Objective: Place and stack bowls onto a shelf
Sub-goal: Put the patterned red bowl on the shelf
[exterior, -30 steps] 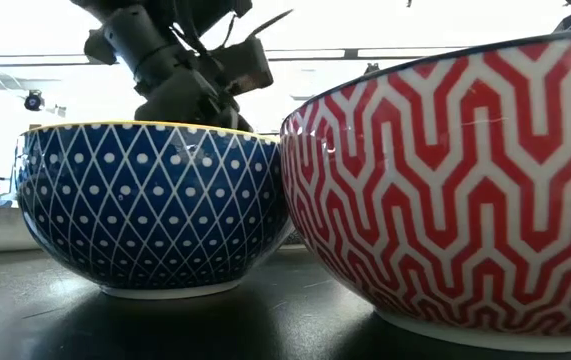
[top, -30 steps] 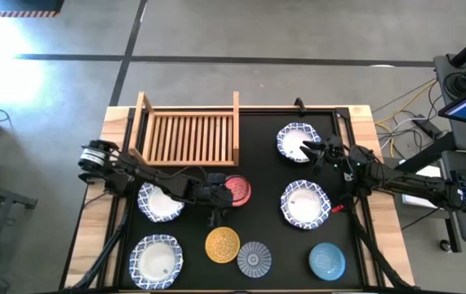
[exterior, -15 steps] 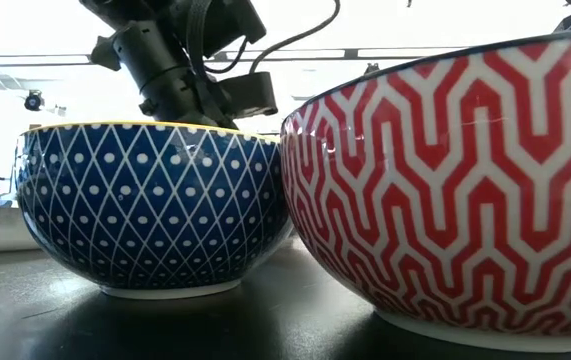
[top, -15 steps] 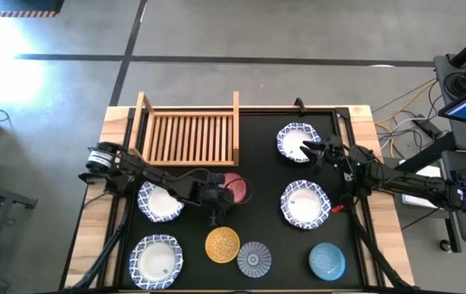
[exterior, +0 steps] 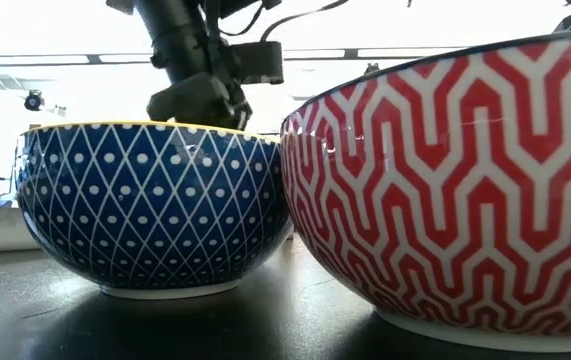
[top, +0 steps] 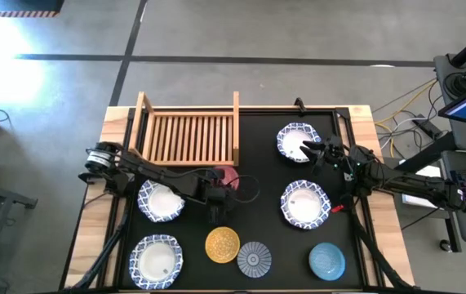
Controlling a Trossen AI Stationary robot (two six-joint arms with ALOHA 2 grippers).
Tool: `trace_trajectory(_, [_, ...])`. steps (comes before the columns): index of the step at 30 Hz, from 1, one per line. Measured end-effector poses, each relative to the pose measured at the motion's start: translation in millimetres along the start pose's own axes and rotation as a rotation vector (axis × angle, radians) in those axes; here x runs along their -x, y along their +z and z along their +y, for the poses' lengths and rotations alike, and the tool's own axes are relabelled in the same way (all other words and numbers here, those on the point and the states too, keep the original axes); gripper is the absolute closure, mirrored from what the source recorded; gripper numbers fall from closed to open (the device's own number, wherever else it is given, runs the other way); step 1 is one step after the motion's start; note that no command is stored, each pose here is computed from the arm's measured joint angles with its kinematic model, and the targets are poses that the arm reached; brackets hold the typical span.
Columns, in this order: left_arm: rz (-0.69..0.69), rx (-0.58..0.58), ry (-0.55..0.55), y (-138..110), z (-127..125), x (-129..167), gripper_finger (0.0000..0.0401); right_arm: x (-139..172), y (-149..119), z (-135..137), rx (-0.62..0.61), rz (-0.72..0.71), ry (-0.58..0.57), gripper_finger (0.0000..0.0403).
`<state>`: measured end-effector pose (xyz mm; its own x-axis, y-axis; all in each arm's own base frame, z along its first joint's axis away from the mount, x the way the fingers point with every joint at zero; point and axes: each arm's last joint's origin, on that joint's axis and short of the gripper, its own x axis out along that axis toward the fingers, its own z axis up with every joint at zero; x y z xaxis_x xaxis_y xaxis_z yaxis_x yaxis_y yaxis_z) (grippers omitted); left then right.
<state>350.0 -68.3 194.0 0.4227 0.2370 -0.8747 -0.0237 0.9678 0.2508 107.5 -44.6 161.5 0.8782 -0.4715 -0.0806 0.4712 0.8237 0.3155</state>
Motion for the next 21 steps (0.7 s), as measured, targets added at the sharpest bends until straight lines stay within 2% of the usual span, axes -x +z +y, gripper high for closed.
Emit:
trace_trajectory(4, [0.082, 0.005, 0.106, 0.1, 9.9, 12.5, 0.0389, 0.0, 0.0, 0.0, 0.000, 0.000, 0.000, 0.0264])
trace_trajectory(9, [0.093, 0.113, 0.160, -13.2, 32.0, 28.3, 0.0390, 0.0, 0.1, 0.0, 0.000, 0.000, 0.000, 0.0264])
trace_trajectory(15, [0.106, 0.276, 0.204, -56.9, 67.2, 44.1, 0.0390, 0.0, 0.0, 0.0, 0.000, 0.000, 0.000, 0.0264])
trace_trajectory(21, [0.135, 0.494, 0.309, -109.0, 104.9, 48.0, 0.0390, 0.0, 0.0, 0.0, 0.000, 0.000, 0.000, 0.0264])
